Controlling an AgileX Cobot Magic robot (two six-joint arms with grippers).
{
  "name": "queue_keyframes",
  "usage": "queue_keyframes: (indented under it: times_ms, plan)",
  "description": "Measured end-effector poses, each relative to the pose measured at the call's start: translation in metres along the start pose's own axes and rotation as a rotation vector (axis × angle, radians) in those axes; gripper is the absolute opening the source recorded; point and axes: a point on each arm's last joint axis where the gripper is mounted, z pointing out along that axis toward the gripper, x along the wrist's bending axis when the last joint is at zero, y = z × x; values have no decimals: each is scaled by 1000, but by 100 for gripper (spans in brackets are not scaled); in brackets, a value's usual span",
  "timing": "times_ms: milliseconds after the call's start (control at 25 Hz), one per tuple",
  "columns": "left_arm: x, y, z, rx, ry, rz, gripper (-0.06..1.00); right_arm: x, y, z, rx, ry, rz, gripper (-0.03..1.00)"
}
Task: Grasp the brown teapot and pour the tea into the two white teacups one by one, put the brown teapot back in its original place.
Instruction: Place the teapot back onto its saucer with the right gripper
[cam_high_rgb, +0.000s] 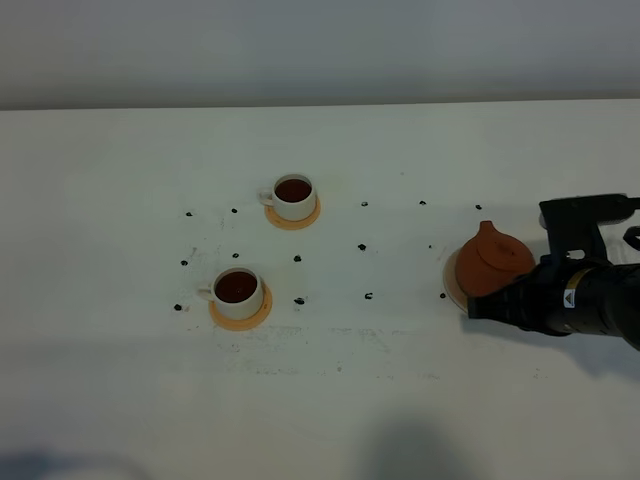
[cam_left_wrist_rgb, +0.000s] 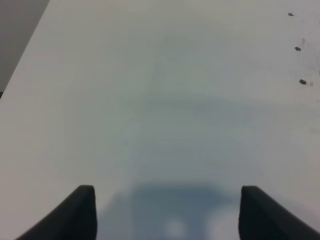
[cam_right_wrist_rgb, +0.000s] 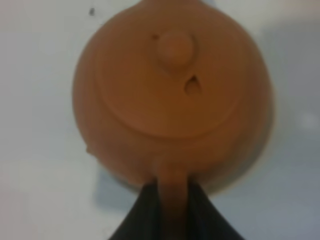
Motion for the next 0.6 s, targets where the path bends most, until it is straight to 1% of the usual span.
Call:
queue_keyframes:
  times_ms: [440, 560, 600]
  plan:
    - [0, 0, 0, 0, 0, 0, 57, 0, 0, 6, -8, 9, 4, 9]
    - [0, 0, 0, 0, 0, 0, 57, 1, 0, 6, -13, 12, 8, 13]
    - [0, 0, 0, 0, 0, 0, 57, 1, 0, 6, -13, 12, 11, 16]
